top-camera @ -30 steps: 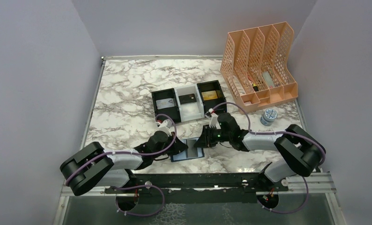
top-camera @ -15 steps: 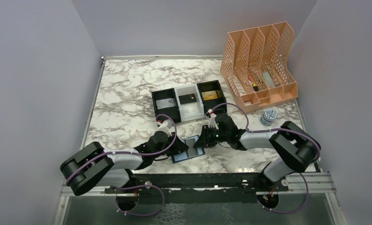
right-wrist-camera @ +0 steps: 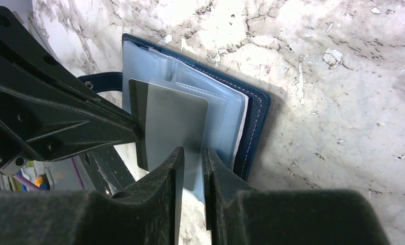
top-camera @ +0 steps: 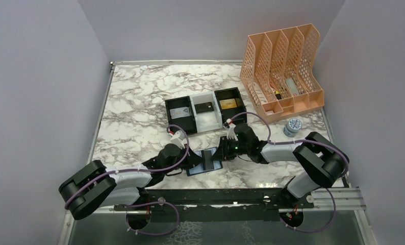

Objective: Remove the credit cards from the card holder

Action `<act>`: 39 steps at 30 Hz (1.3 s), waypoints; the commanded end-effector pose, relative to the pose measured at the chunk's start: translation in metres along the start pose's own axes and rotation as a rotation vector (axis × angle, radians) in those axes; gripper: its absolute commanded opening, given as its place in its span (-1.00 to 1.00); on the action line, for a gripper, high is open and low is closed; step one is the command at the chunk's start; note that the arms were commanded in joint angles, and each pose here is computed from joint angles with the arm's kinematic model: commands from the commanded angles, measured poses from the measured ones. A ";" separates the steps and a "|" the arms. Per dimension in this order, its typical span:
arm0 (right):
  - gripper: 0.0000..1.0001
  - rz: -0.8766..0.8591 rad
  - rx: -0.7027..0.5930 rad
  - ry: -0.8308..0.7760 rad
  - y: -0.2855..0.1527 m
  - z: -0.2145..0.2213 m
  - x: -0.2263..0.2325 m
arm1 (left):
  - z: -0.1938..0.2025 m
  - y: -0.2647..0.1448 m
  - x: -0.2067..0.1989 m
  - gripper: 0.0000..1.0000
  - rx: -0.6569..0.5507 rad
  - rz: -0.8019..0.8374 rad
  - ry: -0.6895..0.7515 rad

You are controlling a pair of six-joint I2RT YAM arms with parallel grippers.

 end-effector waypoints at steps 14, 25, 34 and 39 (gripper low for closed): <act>-0.58 0.153 -0.025 0.013 -0.002 0.003 -0.028 | 0.001 -0.010 0.014 -1.00 -0.010 -0.095 0.020; -0.58 0.108 -0.033 -0.004 -0.007 -0.001 -0.013 | 0.000 -0.014 0.017 -1.00 -0.011 -0.128 0.030; -0.53 -0.109 -0.022 -0.103 -0.027 -0.007 0.038 | 0.000 -0.013 0.017 -1.00 -0.008 -0.134 0.021; -0.50 -0.181 0.020 -0.111 -0.026 -0.002 0.049 | -0.001 -0.012 0.017 -1.00 -0.010 -0.134 0.018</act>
Point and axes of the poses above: each gripper's point midway between its finger pads, its own y axis out along the fingers, its own x axis along the line the jaws close on, z = x × y, the point moved 4 cm from there along -y, back along the fingers, and after that the axes turned 15 degrees about y, right-handed, at the moved point
